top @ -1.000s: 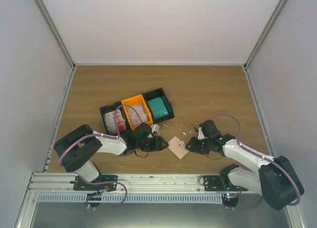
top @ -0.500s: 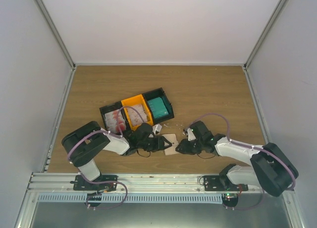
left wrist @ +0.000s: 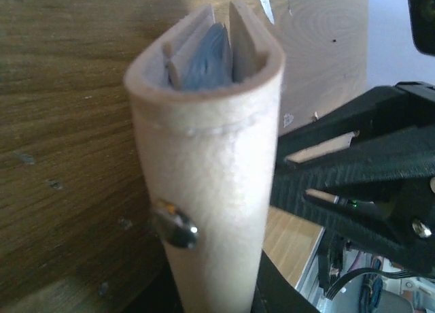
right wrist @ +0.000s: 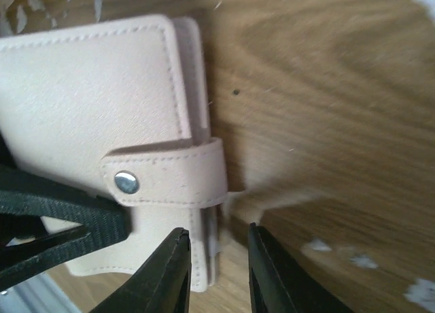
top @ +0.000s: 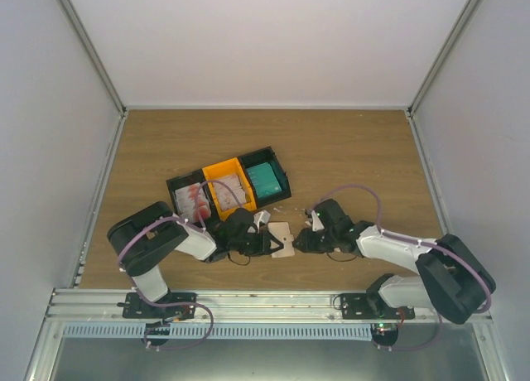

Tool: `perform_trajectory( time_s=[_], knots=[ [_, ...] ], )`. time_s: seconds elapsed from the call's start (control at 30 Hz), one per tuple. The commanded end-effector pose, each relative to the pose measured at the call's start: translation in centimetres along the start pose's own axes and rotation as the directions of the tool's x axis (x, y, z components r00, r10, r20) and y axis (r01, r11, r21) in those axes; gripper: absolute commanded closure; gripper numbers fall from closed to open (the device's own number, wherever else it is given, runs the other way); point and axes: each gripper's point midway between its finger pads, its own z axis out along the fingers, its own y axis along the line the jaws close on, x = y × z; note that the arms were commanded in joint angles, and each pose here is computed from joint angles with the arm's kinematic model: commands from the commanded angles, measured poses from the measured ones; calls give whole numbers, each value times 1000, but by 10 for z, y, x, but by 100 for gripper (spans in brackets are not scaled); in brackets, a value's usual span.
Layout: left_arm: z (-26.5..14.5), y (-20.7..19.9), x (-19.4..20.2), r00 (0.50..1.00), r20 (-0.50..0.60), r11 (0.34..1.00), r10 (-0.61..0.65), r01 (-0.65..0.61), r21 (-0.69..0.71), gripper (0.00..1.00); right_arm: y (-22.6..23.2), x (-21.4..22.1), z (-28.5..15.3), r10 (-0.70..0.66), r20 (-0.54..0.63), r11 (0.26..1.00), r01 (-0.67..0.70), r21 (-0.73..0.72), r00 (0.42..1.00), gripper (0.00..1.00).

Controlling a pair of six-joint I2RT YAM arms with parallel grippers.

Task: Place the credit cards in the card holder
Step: Open the card holder at the center of the board.

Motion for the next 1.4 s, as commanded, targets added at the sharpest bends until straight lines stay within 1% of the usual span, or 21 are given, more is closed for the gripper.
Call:
perform_trajectory(
  time_s=[0.0, 0.1, 0.2, 0.37, 0.47, 0.53, 0.77, 0.9, 1.0, 1.17, 1.37],
  knots=[
    [-5, -14, -7, 995, 43, 995, 86, -88, 37, 88, -36, 0, -9, 6, 19, 976, -10, 219, 1000, 73],
    [-7, -21, -11, 992, 54, 992, 117, -119, 40, 95, -27, -14, -17, -23, 53, 972, 10, 234, 998, 69],
    [-9, -23, -15, 988, 65, 989, 141, -143, 25, 100, -6, -29, -24, -63, 87, 978, 44, 202, 994, 61],
    [-14, -38, -23, 972, 86, 975, 217, -220, 26, 100, 32, -45, -29, -123, 122, 985, 106, 138, 985, 46],
    [-17, -48, -28, 958, 94, 961, 269, -273, 30, 100, 50, -51, -27, -146, 125, 985, 133, 108, 981, 42],
    [-20, -56, -30, 949, 106, 952, 297, -303, 44, 100, 53, -52, -23, -146, 119, 985, 133, 114, 982, 41],
    [-28, -63, -36, 936, 141, 943, 323, -330, 33, 100, 26, -36, -9, -110, 46, 966, 96, 238, 993, 43],
    [-30, -65, -38, 930, 154, 939, 333, -342, 32, 98, 6, -29, -9, -84, 30, 945, 70, 320, 996, 45],
    [-30, -65, -39, 928, 161, 939, 336, -344, 23, 98, -5, -29, -11, -67, 34, 926, 49, 375, 997, 48],
    [-31, -60, -43, 927, 166, 941, 337, -339, -12, 98, -20, -39, -22, -59, 88, 879, 10, 477, 994, 53],
    [-33, -44, -49, 932, 180, 949, 315, -302, -96, 100, -37, -49, -43, -68, 149, 800, -36, 599, 987, 60]
  ],
)
